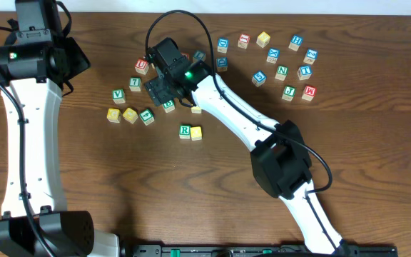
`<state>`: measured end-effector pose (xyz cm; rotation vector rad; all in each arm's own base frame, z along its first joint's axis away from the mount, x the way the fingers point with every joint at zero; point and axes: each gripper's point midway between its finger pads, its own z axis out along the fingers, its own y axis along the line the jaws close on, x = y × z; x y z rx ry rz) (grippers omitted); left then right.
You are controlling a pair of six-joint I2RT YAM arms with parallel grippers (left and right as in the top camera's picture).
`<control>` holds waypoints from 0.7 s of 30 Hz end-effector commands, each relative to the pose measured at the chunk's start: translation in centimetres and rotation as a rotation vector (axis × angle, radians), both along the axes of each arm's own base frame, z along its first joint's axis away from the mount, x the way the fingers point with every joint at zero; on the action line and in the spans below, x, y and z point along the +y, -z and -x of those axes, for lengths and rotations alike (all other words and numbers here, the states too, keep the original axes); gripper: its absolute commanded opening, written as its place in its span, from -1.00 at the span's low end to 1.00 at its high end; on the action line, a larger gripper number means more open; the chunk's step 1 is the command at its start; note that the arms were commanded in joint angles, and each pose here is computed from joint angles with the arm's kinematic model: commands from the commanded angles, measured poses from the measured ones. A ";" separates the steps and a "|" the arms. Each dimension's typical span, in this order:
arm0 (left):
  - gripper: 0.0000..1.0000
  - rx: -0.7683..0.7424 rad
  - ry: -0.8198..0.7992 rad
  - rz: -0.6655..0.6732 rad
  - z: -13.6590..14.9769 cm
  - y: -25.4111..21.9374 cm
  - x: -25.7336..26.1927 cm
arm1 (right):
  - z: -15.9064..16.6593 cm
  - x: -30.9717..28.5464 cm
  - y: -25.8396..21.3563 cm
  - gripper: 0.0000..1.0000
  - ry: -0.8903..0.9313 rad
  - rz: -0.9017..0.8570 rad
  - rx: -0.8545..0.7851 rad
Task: Spell out ROBOT
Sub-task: 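Lower the right gripper onto the green-lettered B block and grasp it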
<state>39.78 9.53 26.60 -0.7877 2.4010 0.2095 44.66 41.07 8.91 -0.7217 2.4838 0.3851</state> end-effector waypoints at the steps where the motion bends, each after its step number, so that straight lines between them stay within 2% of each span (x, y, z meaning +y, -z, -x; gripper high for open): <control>1: 0.42 0.031 -0.001 -0.018 0.3 0.7 0.4 | -0.1 0.3 1.4 0.61 0.006 0.002 0.020; 14: 0.42 0.034 -0.001 -0.017 0.3 0.7 0.3 | 0.5 -0.1 3.0 0.45 0.032 0.021 0.052; 21: 0.41 0.034 -0.001 -0.017 0.3 0.7 0.3 | 0.9 -0.3 4.0 0.22 0.034 0.036 0.063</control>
